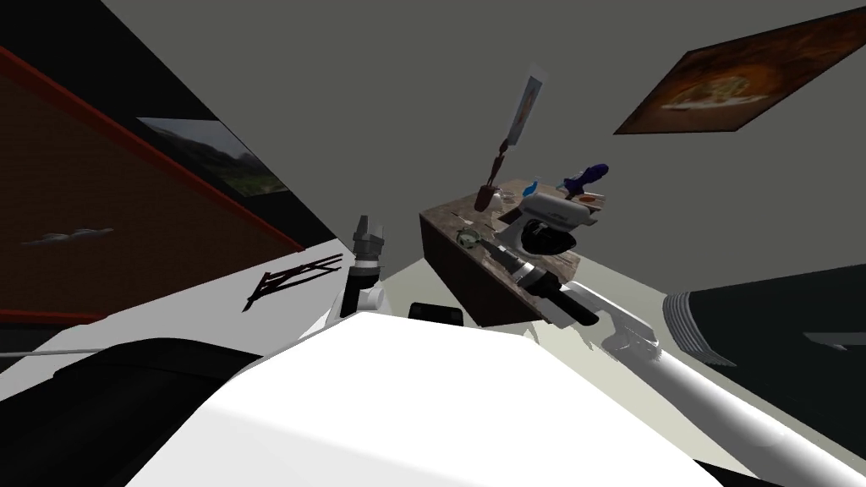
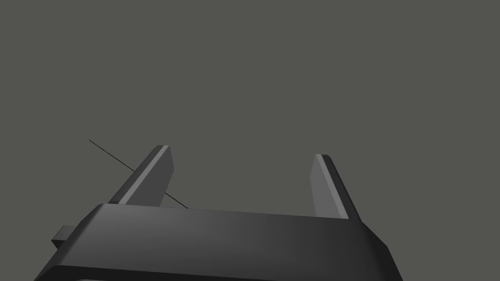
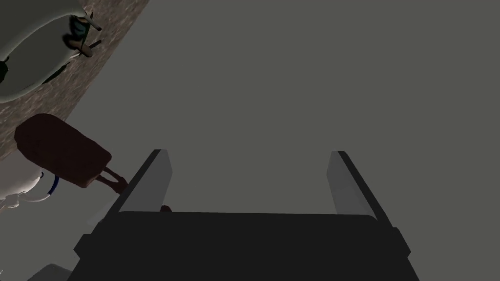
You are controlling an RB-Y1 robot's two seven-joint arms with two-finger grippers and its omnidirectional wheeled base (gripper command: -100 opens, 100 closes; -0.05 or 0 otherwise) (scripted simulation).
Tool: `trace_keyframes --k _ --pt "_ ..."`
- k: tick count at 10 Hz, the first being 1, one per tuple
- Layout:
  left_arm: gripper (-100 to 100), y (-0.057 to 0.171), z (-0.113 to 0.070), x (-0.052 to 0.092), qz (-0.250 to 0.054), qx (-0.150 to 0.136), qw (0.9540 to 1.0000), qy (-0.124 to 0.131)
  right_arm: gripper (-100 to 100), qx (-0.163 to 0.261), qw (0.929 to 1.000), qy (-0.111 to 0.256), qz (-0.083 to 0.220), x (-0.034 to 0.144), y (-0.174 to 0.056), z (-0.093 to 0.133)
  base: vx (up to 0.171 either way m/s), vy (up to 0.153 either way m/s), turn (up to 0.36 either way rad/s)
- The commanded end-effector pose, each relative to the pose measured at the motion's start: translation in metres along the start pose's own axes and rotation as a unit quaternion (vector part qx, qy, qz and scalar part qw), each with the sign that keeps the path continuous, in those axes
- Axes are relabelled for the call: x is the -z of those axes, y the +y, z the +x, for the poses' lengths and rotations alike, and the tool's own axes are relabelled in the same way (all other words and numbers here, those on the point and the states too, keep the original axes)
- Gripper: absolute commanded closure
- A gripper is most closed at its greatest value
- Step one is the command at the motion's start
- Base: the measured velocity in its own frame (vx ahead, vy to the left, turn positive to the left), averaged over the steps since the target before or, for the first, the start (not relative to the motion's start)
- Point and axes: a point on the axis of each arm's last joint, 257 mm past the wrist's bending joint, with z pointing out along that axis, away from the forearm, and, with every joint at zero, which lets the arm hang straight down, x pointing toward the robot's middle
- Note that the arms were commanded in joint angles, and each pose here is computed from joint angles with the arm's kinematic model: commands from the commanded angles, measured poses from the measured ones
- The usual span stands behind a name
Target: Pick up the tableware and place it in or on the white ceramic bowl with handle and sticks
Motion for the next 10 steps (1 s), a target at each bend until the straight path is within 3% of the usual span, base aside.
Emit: trace_keyframes --k 1,4,5,6,7,8,9,10 --pt "0 0.000 0.000 0.000 0.000 0.000 1.0000 0.000 -100 0.014 0.9996 0.018 0.015 0.006 -0.012 0.007 0.030 -0.033 0.118" --pt "0 0.000 0.000 0.000 0.000 0.000 1.0000 0.000 -100 0.048 0.9947 0.068 0.060 0.021 -0.047 0.029 0.030 -0.035 0.180" --pt "0 0.000 0.000 0.000 0.000 0.000 1.0000 0.000 -100 0.054 0.9939 0.073 0.062 0.022 -0.049 0.029 0.024 -0.030 0.129" --pt "0 0.000 0.000 0.000 0.000 0.000 1.0000 0.000 -100 0.067 0.9897 0.095 0.084 0.032 -0.066 0.039 0.036 -0.039 0.174" --pt "0 0.000 0.000 0.000 0.000 0.000 1.0000 0.000 -100 0.074 0.9884 0.101 0.087 0.034 -0.068 0.038 0.027 -0.036 0.104" --pt "0 0.000 0.000 0.000 0.000 0.000 1.0000 0.000 -100 0.089 0.9823 0.124 0.108 0.046 -0.085 0.048 0.027 -0.034 0.202" --pt "0 0.000 0.000 0.000 0.000 0.000 1.0000 0.000 -100 0.094 0.9811 0.128 0.110 0.047 -0.087 0.047 0.022 -0.035 0.113" --pt "0 0.000 0.000 0.000 0.000 0.000 1.0000 0.000 -100 0.108 0.9737 0.151 0.132 0.061 -0.104 0.057 0.019 -0.044 0.202"
